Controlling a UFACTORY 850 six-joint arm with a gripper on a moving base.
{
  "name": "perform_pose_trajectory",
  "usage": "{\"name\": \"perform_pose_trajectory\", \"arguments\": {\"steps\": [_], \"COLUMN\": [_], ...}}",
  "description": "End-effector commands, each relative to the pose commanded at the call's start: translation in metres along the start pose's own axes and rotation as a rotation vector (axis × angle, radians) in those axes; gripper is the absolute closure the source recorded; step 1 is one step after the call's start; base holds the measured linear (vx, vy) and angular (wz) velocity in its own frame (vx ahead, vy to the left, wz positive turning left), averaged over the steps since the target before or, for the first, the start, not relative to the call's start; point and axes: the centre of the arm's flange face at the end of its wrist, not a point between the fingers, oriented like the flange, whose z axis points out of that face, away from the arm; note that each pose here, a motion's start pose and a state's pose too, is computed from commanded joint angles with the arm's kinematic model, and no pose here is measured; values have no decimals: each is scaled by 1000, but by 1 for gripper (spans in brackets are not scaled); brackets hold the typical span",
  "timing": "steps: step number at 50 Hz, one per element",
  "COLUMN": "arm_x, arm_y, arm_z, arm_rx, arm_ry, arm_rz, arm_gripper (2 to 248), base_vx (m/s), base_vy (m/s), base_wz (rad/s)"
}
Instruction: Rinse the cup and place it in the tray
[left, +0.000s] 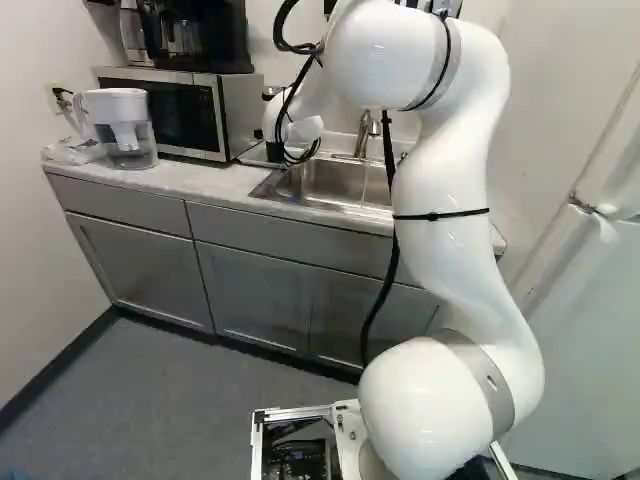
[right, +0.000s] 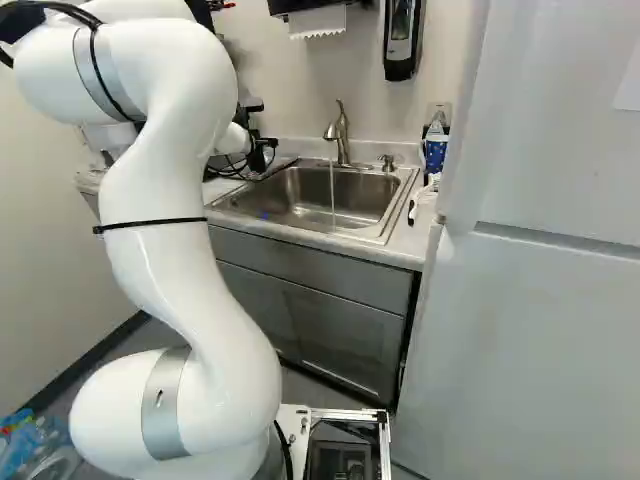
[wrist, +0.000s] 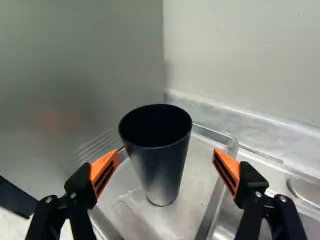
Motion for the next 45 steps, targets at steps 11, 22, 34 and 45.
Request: {"name": "perform_pose_trajectory", "arguments": {"steps": [11, 22, 34, 45], "arm_x": [-9, -17, -27, -32], "arm_y": [0, 1, 2, 2], "arm_z": [6, 13, 30, 36], "arm_rx": [0, -1, -3, -3], "arm_ry": [12, 39, 51, 48], "arm_rz": [0, 0, 1, 1], "arm_gripper": [3, 3, 3, 3], "base_vx": [0, 0, 0, 0], "base_vy": [0, 0, 0, 0], "base_wz": [0, 0, 0, 0]}}
